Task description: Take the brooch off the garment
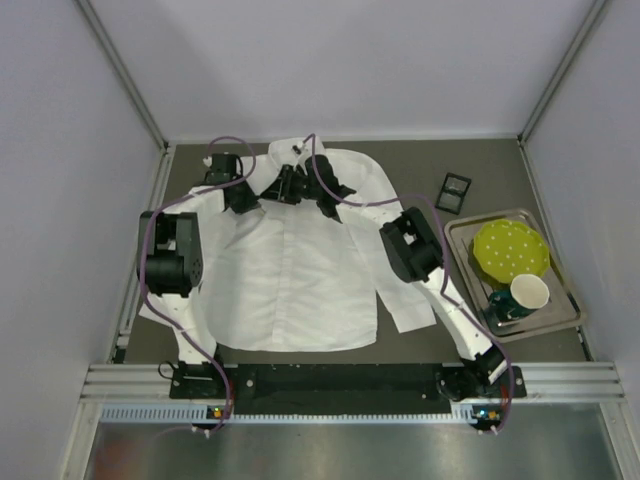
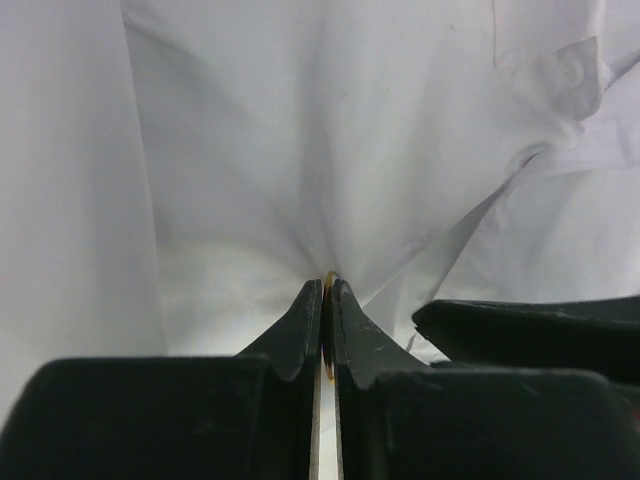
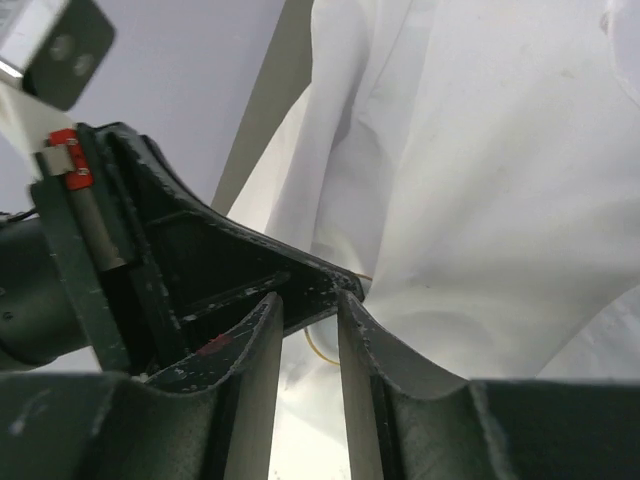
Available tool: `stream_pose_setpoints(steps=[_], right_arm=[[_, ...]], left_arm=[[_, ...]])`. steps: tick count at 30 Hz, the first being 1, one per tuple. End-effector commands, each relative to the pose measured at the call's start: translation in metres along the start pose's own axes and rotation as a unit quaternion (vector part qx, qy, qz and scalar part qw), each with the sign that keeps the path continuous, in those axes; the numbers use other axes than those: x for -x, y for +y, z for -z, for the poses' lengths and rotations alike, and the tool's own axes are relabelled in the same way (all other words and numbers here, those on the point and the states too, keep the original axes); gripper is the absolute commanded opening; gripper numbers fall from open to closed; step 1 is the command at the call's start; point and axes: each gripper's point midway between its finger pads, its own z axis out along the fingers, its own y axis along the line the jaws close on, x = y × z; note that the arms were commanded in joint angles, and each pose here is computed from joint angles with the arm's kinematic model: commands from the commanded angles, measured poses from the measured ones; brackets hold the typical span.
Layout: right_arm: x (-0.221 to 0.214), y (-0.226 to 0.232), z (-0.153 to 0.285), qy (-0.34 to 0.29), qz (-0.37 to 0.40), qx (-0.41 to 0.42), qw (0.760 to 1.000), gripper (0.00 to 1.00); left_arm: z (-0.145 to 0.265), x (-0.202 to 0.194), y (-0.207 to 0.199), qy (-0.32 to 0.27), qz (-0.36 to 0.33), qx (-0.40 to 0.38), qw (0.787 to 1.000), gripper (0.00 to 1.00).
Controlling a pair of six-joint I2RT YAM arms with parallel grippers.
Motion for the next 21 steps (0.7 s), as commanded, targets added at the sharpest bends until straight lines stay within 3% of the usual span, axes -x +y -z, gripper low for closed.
stream_pose_setpoints(steps=[1, 8, 21], right_arm=[[-0.005, -0.001, -0.008, 0.002, -0.029, 0.022, 0.999, 0.26], [-0.011, -0.007, -0.007, 0.005, -0.052, 0.026, 0.998, 0.25], [-0.018, -0.013, -0.010, 0.010, -0.095, 0.047, 0.994, 0.25]], left_arm=[[0.021, 0.037, -0.031, -0.086, 0.004, -0.061, 0.994, 0.07], [0.015, 0.038, -0.027, -0.125, 0.011, -0.079, 0.989, 0.04], [0.004, 0.028, -0.018, -0.139, 0.017, -0.087, 0.986, 0.01]])
